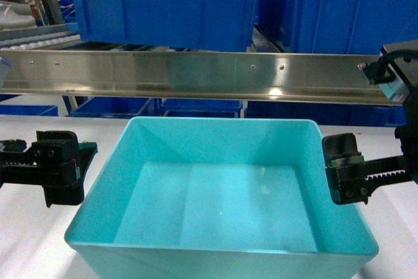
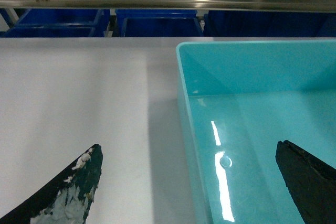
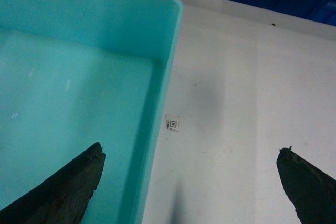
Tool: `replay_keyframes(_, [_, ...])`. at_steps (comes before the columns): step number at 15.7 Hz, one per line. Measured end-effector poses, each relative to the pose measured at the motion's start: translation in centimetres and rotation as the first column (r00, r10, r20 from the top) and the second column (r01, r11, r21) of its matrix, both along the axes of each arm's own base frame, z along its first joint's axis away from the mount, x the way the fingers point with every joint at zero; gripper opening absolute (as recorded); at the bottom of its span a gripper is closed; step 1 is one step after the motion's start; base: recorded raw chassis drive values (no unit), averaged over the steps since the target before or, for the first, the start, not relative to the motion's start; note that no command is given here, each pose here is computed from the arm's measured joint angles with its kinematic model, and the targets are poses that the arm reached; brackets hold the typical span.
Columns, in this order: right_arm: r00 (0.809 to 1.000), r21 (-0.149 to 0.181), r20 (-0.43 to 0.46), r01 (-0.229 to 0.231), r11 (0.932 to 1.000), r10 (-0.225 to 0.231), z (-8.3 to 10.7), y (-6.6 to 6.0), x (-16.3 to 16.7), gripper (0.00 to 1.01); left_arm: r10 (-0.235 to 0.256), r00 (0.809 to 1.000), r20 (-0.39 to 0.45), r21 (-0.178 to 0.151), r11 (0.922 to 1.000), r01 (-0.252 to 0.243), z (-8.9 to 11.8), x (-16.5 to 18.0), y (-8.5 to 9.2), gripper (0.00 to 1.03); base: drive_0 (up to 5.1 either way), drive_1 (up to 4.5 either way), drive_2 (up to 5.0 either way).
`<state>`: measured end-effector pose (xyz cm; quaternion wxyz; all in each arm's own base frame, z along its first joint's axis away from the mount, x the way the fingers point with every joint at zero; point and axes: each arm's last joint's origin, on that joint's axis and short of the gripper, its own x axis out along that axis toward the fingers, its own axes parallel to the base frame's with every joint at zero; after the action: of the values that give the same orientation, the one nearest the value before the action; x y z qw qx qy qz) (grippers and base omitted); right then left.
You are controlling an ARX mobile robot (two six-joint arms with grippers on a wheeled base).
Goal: Organize blue bins on left shelf correctly
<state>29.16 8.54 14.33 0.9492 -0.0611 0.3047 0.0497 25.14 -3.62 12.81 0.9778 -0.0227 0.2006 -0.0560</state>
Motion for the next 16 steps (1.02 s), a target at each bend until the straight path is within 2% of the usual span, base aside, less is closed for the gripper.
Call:
replay_keyframes(4, [1.0, -0.004, 0.005, 0.008, 1.0, -0.008, 0.1, -0.1, 0.0, 0.98, 0.0, 1.0, 0.008, -0.001, 1.0, 0.0, 0.1, 0.0, 0.0, 0.98, 0.0, 0.0, 0.0])
replay_keyframes(5, [1.0, 0.006, 0.004, 0.001, 1.0, -0.001, 0.1, 0.0, 0.0, 0.98, 0.002, 1.0, 0.002, 0.0, 1.0, -0.002, 0.1, 0.0, 0.0, 0.98, 0.0, 0.0, 0.0])
replay_keyframes(6, [1.0, 0.034, -0.026, -0.014, 0.9993, 0.015, -0.3, 0.0, -0.1, 0.98, 0.011, 1.0, -0.023, 0.002, 0.9999, -0.011, -0.1, -0.1, 0.1, 0.98, 0.0, 0.0, 0.0])
replay_keyframes(8, [0.994, 0.075, -0.105, -0.01, 0.9971, 0.018, -1.8, 0.2, 0.2, 0.98, 0.017, 0.995, -0.099, -0.022, 0.9996, -0.019, -1.1, 0.3, -0.3, 0.98, 0.0, 0.0, 0.0])
replay_keyframes(10, [0.988, 0.081, -0.153, -0.009, 0.9967, 0.022, -2.6, 0.3, 0.3, 0.98, -0.011, 0.993, -0.118, -0.041, 0.9991, 0.006, -1.4, 0.8, -1.5, 0.98, 0.0, 0.0, 0.0])
replay_keyframes(11, [0.986, 0.086, -0.164, -0.016, 0.9961, 0.03, -2.6, 0.4, 0.5, 0.98, -0.016, 0.993, -0.118, -0.04, 0.9991, 0.012, -1.6, 1.1, -2.1, 0.98, 0.0, 0.0, 0.0])
replay_keyframes(14, [0.984, 0.072, -0.175, -0.008, 0.9974, 0.021, -3.7, 0.6, 1.4, 0.98, -0.024, 0.987, -0.157, -0.036, 0.9992, 0.018, -2.7, 1.6, -3.2, 0.98, 0.0, 0.0, 0.0])
replay_keyframes(16, [0.983, 0.06, -0.186, 0.004, 0.9982, 0.007, -4.8, 0.4, 2.4, 0.98, -0.002, 0.981, -0.195, -0.019, 0.9998, -0.002, -3.7, 2.2, -3.6, 0.98, 0.0, 0.0, 0.0])
